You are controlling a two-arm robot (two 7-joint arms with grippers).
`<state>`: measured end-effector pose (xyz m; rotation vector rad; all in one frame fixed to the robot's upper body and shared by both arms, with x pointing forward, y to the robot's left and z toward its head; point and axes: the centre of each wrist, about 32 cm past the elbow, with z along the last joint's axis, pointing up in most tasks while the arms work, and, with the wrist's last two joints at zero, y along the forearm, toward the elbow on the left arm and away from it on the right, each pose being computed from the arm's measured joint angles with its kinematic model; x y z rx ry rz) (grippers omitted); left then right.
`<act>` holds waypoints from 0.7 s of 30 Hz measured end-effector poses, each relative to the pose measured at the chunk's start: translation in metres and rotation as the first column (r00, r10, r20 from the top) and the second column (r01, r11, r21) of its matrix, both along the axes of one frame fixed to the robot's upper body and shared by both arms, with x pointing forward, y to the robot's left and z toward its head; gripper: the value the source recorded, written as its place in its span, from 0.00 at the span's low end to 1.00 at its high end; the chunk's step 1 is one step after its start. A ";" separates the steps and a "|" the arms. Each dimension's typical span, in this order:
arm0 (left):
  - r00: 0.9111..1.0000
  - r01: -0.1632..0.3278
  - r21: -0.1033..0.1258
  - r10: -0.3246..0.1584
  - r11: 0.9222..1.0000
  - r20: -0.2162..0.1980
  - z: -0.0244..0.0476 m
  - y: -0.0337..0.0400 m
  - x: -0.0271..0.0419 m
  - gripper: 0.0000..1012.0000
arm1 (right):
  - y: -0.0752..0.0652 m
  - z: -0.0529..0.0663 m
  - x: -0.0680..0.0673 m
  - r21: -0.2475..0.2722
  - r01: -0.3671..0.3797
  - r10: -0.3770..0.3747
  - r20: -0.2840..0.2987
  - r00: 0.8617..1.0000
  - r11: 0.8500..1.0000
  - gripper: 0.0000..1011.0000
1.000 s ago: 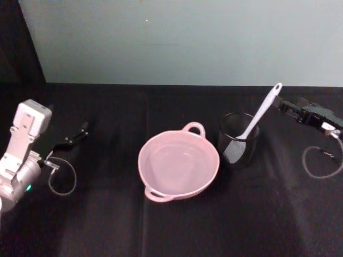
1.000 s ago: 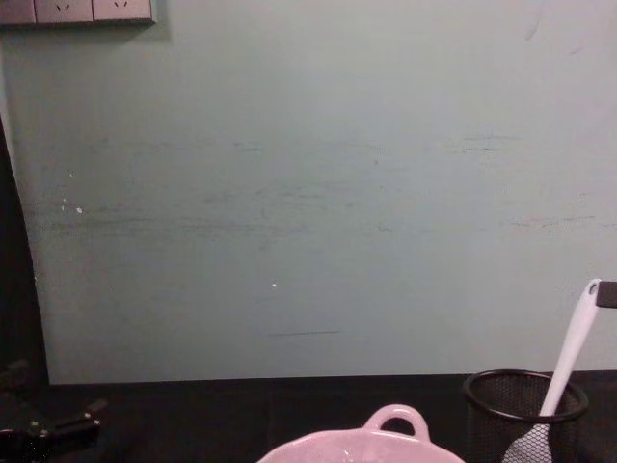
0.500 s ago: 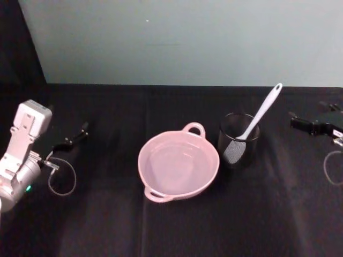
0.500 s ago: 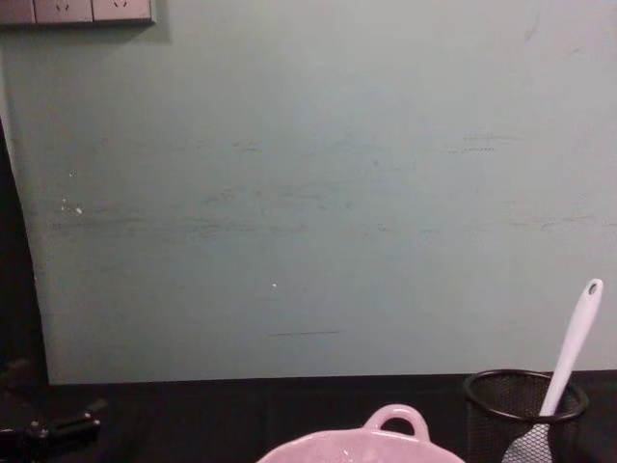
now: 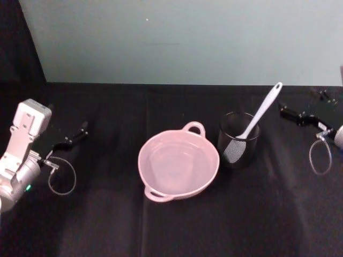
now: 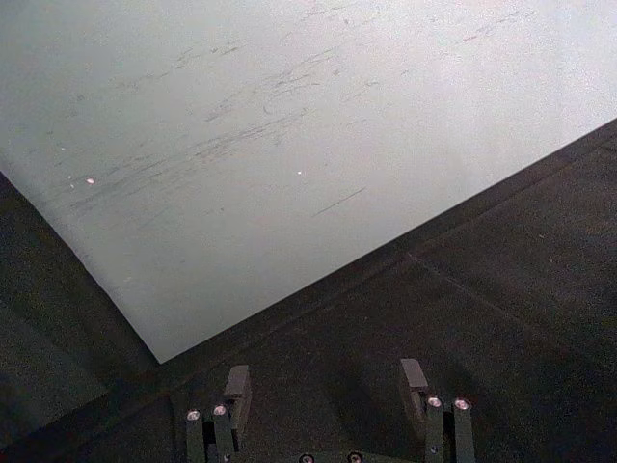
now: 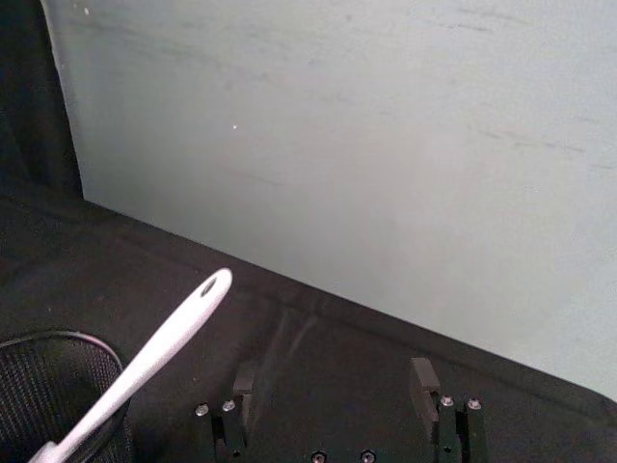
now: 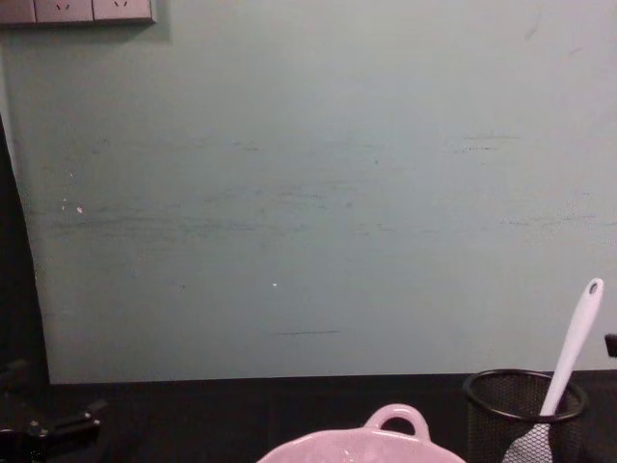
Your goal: Use the one hand to pick up the spoon and stir the clear water in the bowl.
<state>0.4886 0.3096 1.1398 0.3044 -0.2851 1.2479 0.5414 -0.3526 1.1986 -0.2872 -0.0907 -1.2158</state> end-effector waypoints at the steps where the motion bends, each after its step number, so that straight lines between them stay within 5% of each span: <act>1: 1.000 0.000 0.000 0.000 1.000 0.000 0.0000 0.0000 0.0000 1.00 | 0.000 -0.002 0.001 -0.006 -0.002 0.002 -0.011 1.000 1.000 0.99; 11: 1.000 0.000 0.000 0.000 1.000 0.000 0.0000 0.0000 0.0000 1.00 | -0.001 -0.016 0.002 0.016 0.003 -0.001 -0.116 0.993 1.000 0.99; 21: 1.000 0.000 0.000 0.000 1.000 0.000 0.0000 0.0000 0.0000 1.00 | -0.001 -0.016 0.002 0.016 0.003 -0.001 -0.118 0.993 1.000 0.99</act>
